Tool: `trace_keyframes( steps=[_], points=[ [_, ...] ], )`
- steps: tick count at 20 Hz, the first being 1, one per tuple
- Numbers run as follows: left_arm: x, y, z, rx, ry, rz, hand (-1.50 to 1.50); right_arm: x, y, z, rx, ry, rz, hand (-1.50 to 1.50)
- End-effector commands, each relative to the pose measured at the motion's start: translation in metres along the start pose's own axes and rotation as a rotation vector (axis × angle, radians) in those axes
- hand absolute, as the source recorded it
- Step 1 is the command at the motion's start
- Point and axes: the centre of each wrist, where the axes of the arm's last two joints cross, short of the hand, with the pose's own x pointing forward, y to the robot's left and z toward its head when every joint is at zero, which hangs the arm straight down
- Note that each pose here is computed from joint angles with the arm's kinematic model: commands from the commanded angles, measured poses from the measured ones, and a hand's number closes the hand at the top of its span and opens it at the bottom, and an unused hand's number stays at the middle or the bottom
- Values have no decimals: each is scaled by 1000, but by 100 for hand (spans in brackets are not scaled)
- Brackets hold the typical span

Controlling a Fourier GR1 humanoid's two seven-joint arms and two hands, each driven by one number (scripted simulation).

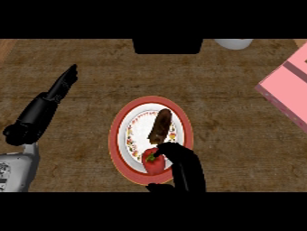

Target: Pick the bell pepper from the plate and place it in the cardboard box

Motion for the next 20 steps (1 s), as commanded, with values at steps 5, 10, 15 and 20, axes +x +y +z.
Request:
trace_keyframes(
  steps=[5, 10, 15, 20],
  points=[
    [-2, -12, 7, 8, 0, -13, 0, 1, -12, -3, -209, -72, 51, 150],
    [4, -4, -2, -16, -20, -13, 0, -57, -73, -80, 192, -56, 382, 150],
    [-2, -7, -4, -12, -8, -3, 0, -46, -136, -144, 240, -174, 494, 150],
    [-3, -8, -12, -2, 13, 8, 0, -9, -181, -157, 129, -218, 522, 150]
  ],
)
